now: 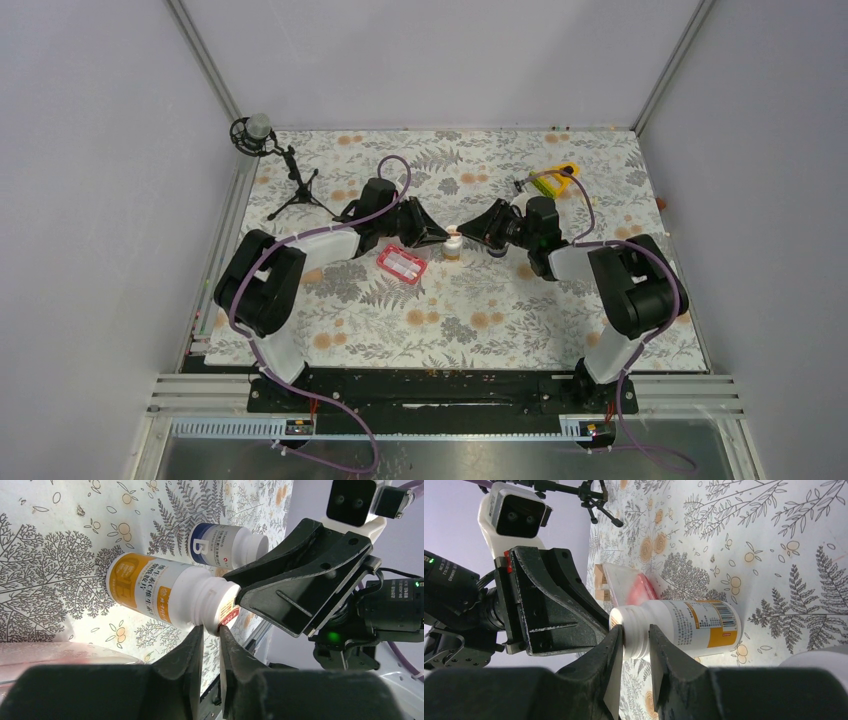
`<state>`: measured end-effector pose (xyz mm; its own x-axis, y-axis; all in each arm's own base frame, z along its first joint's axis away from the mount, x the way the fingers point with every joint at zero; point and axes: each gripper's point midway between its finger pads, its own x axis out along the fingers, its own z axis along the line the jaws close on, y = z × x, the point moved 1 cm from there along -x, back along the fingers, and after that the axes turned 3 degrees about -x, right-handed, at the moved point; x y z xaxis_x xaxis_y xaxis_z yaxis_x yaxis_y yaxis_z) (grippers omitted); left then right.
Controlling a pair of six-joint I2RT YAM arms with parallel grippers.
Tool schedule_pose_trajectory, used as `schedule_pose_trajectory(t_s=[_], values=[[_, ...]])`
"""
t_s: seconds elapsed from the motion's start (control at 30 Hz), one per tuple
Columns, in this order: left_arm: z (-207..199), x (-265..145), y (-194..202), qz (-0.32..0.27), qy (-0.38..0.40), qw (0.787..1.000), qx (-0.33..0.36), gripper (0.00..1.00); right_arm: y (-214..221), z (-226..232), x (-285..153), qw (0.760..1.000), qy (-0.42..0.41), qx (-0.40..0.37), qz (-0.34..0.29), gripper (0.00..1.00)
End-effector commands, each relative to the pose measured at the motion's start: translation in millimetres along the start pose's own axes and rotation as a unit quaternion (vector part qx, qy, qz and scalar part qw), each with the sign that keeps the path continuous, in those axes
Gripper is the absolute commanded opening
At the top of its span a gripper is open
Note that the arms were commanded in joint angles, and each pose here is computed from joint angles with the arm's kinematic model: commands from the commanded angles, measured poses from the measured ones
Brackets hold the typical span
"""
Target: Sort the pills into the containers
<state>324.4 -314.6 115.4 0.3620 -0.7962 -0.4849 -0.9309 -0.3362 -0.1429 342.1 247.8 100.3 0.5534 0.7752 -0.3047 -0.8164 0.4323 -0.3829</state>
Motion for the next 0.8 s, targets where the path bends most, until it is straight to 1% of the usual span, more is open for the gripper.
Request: schedule_pose_trajectory(t_s=[0.0, 0.07, 0.2, 0.3, 0.33, 0.37, 0.4, 0.47, 0.5, 0.57, 0.67, 0.73, 0.77], values=[[58.7, 17.9, 29.0, 0.035, -0.086, 0.995, -0.026, 0.04, 72.6, -52.4, -6.5, 0.991, 0.066, 0.027, 0.109, 0.00], [58.1, 18.4, 28.5, 0.035, -0.085, 0.995, -0.026, 0.00, 77.2, -55.7, -7.9, 0.991, 0.064, 0.023, 0.111, 0.00], [60.5, 19.0, 28.8, 0.035, -0.089, 0.995, -0.028, 0.00, 79.9, -57.7, -8.7, 0.992, 0.062, 0.022, 0.111, 0.00], [61.2, 18.6, 28.6, 0.035, -0.092, 0.995, -0.026, 0.00, 74.8, -48.3, -8.5, 0.992, 0.058, 0.025, 0.112, 0.00], [61.2, 18.2, 28.1, 0.034, -0.094, 0.995, -0.024, 0.00, 69.2, -43.6, -8.2, 0.992, 0.061, 0.021, 0.108, 0.02], [61.0, 17.9, 27.6, 0.034, -0.096, 0.995, -0.022, 0.00, 65.1, -39.8, -8.7, 0.992, 0.066, 0.016, 0.107, 0.17], [60.9, 17.3, 27.5, 0.035, -0.099, 0.994, -0.020, 0.00, 61.5, -34.7, -10.1, 0.992, 0.070, 0.011, 0.107, 0.25], [58.4, 16.9, 24.5, 0.033, -0.099, 0.994, -0.016, 0.00, 52.8, -25.1, -12.7, 0.992, 0.076, 0.002, 0.101, 0.39], [57.7, 16.8, 23.6, 0.032, -0.100, 0.994, -0.013, 0.00, 48.7, -18.7, -13.8, 0.992, 0.074, -0.004, 0.099, 0.41], [56.6, 16.6, 21.9, 0.031, -0.100, 0.994, -0.010, 0.00, 43.5, -8.5, -14.3, 0.993, 0.066, -0.007, 0.100, 0.44], [55.9, 17.1, 20.9, 0.031, -0.100, 0.994, -0.007, 0.00, 40.6, 3.7, -12.2, 0.994, 0.045, -0.001, 0.104, 0.43], [56.6, 17.0, 20.6, 0.032, -0.101, 0.994, -0.007, 0.00, 40.7, 4.8, -10.8, 0.994, 0.040, 0.003, 0.106, 0.41], [57.2, 16.8, 20.5, 0.032, -0.103, 0.994, -0.007, 0.00, 41.2, 5.6, -10.4, 0.993, 0.037, 0.004, 0.109, 0.38]])
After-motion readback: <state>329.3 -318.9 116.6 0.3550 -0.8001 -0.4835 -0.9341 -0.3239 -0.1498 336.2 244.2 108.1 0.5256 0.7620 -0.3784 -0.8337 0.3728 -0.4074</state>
